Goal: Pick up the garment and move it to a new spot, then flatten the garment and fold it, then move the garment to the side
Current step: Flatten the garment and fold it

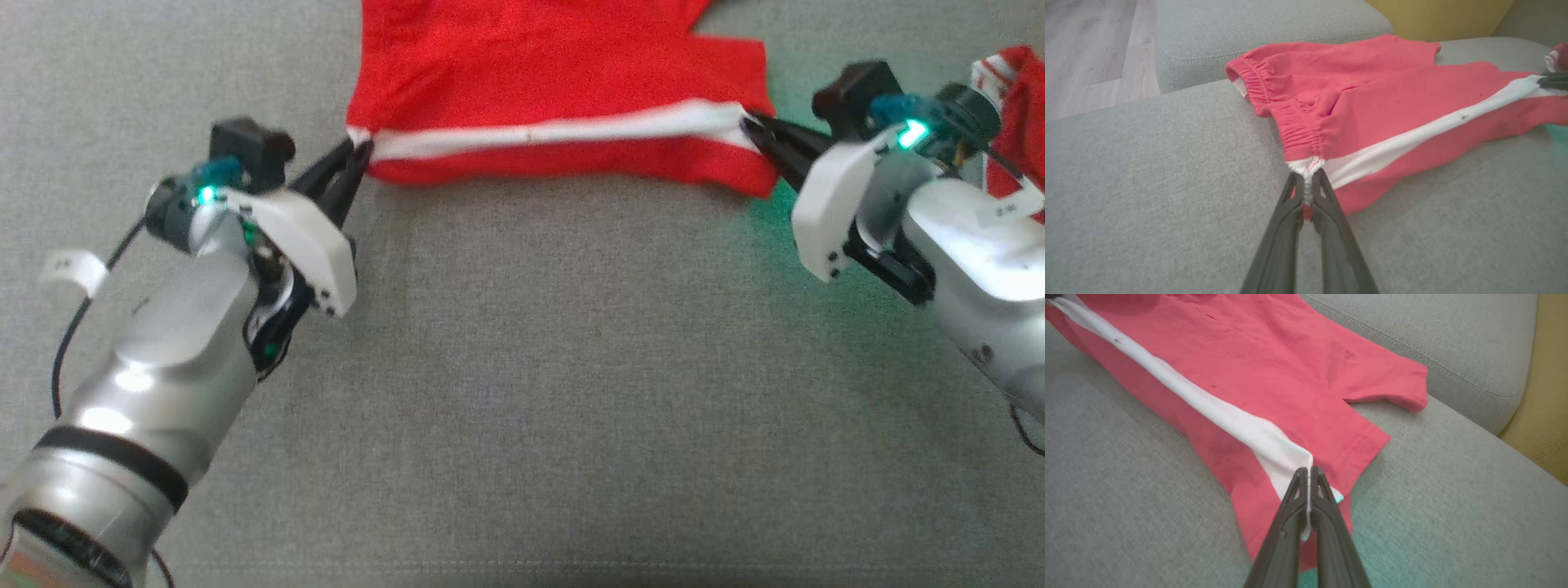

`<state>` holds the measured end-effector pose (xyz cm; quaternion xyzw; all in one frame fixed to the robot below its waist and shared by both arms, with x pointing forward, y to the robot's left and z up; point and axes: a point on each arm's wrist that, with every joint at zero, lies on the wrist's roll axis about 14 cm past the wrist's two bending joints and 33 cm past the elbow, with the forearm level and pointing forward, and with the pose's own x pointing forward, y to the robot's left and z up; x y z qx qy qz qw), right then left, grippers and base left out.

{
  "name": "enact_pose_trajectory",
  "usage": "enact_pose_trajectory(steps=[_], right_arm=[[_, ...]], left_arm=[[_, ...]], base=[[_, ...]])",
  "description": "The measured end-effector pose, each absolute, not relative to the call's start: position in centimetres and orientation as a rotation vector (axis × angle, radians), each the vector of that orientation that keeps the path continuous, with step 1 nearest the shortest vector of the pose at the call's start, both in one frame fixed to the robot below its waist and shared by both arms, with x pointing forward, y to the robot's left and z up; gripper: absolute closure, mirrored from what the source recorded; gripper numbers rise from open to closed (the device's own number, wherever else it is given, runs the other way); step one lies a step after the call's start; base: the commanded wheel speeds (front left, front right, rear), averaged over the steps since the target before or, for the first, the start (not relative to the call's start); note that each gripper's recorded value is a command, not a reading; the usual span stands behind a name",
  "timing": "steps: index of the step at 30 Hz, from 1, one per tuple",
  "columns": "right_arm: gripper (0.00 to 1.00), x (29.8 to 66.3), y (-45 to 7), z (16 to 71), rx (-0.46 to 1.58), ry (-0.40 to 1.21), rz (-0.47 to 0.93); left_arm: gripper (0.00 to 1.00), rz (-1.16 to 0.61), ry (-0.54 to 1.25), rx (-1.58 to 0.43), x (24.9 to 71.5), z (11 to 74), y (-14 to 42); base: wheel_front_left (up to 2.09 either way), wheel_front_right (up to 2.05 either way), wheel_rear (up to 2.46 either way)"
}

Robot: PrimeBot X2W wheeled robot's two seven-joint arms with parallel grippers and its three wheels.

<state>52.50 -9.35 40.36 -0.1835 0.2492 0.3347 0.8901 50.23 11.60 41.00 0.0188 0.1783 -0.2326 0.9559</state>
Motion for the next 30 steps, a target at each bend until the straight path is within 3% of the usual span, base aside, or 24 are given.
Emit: enact_pose_trajectory(steps=[8, 30], right_arm=[[1.0, 50.0, -10.6, 41.1, -0.415, 0.559, 0.71], [1.0, 36.4, -14.1, 41.3, -0.336, 0.851, 0.739]], left_arm=[[1.0, -0.5, 0.387, 0.059, 47.5, 40.7, 11.6], [1.0, -0.664, 0.524, -0.018, 35.0, 40.3, 9.5]], base=[[0.0, 0.0, 0.0], [0.0, 0.0, 0.0]])
